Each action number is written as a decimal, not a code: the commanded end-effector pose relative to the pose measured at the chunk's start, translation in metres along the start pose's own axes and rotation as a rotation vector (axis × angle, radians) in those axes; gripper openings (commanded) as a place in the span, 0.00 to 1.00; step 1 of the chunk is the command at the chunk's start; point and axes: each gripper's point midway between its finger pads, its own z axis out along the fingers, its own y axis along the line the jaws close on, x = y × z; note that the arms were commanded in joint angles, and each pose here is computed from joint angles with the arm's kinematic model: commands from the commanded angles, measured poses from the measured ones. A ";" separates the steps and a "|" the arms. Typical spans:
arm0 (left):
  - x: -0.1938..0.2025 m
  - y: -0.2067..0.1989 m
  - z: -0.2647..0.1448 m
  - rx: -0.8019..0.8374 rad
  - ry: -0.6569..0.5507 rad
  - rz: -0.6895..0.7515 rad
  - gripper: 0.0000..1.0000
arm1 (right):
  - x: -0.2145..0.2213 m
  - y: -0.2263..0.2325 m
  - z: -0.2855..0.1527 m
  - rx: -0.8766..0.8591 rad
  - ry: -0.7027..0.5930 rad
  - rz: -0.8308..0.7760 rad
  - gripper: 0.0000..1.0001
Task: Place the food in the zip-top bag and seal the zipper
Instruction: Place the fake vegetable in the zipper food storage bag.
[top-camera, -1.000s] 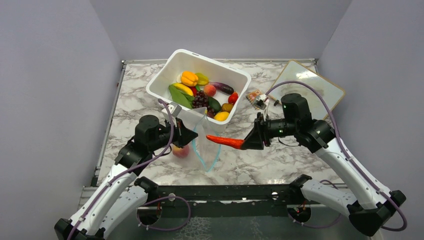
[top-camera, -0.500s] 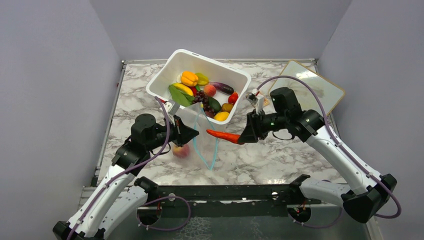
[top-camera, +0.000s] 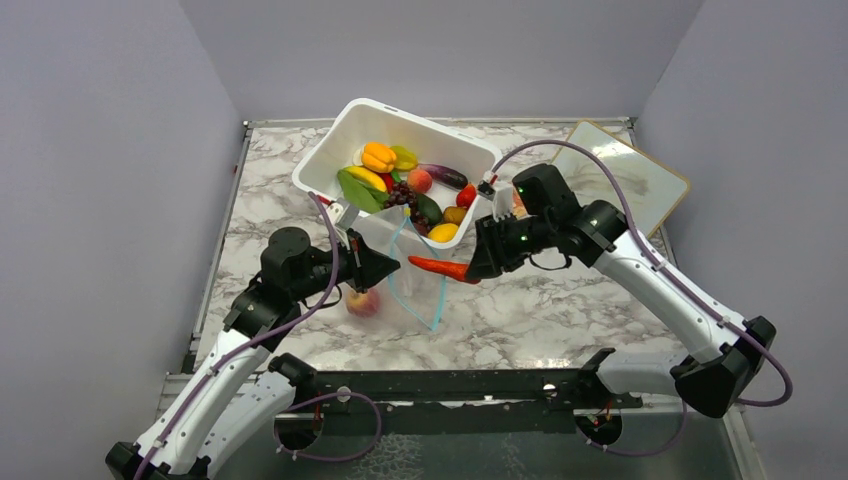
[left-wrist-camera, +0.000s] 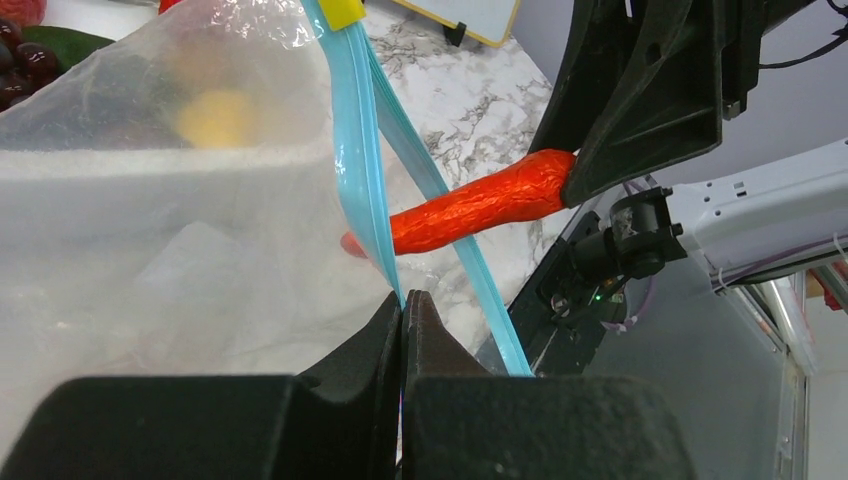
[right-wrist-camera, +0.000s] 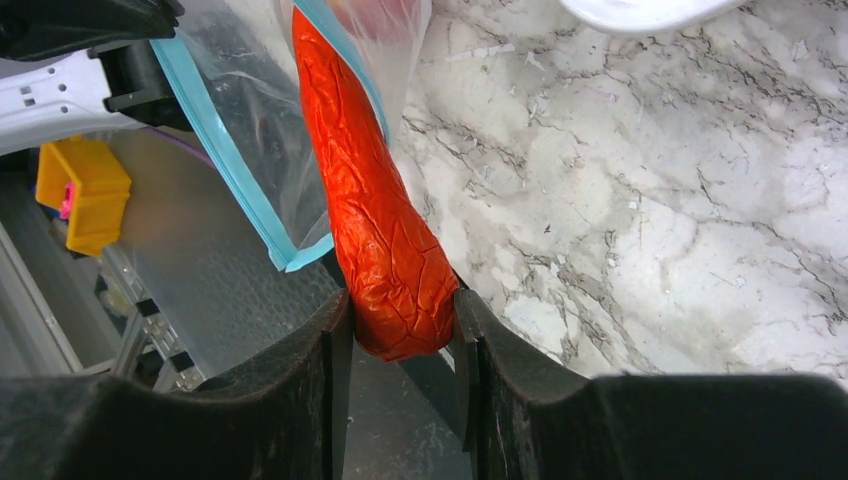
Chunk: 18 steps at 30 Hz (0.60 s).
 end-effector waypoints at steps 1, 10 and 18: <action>-0.009 -0.011 0.001 0.060 -0.026 0.022 0.00 | -0.007 0.007 0.001 0.043 0.004 0.017 0.24; -0.007 -0.013 0.000 0.072 -0.030 0.011 0.00 | -0.026 0.033 0.025 -0.019 0.003 0.005 0.25; -0.005 -0.014 -0.001 0.084 -0.037 -0.003 0.00 | -0.042 0.045 0.045 -0.045 -0.049 0.022 0.28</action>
